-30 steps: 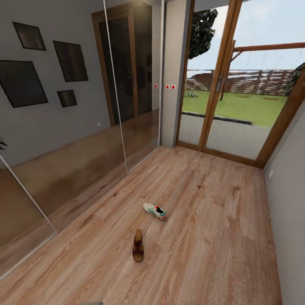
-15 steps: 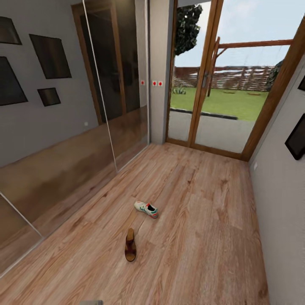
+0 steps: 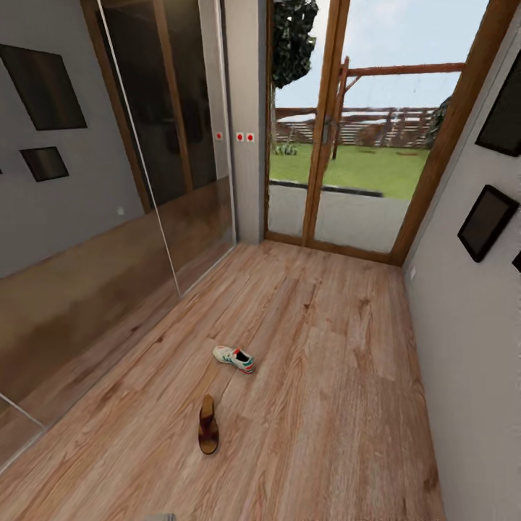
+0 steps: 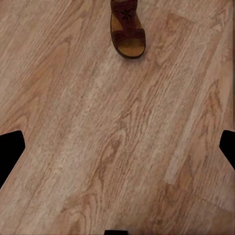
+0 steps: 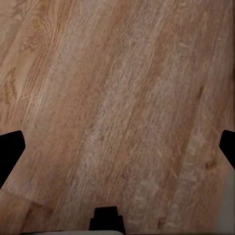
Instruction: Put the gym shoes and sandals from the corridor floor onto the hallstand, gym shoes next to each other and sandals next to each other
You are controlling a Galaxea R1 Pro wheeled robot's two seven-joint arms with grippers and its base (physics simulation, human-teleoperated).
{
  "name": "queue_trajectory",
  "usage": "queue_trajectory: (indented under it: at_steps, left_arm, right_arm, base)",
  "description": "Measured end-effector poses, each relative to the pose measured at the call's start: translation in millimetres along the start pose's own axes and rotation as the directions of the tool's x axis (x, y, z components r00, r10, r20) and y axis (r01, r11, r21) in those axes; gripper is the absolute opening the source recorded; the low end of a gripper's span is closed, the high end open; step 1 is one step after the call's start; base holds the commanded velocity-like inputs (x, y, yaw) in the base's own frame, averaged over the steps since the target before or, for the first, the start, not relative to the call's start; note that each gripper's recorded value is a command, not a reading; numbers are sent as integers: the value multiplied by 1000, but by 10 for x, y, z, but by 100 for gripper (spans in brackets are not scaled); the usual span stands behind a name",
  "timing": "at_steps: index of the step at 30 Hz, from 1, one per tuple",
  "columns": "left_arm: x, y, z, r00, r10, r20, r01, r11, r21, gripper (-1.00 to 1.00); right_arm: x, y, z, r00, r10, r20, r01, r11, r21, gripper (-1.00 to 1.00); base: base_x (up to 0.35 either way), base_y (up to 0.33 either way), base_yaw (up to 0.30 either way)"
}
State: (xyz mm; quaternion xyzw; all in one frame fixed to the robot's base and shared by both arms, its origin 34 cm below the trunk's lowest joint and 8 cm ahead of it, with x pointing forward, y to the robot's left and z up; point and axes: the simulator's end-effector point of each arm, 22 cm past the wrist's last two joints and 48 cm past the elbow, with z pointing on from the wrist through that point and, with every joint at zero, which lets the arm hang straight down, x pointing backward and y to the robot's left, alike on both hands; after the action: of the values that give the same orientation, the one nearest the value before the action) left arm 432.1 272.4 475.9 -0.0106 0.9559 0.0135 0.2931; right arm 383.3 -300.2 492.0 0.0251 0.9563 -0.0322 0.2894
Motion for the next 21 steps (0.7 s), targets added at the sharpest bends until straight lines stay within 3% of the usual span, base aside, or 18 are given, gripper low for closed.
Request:
queue_trajectory:
  at_steps: [21]
  left_arm:
    - [112, 3, 12, 1000, 1, -25, -1, 1000, -1, 100]
  right_arm:
    - [111, -3, 3, 1000, -2, -27, 2, 1000, 1, 100]
  base:
    - [22, 0, -184]
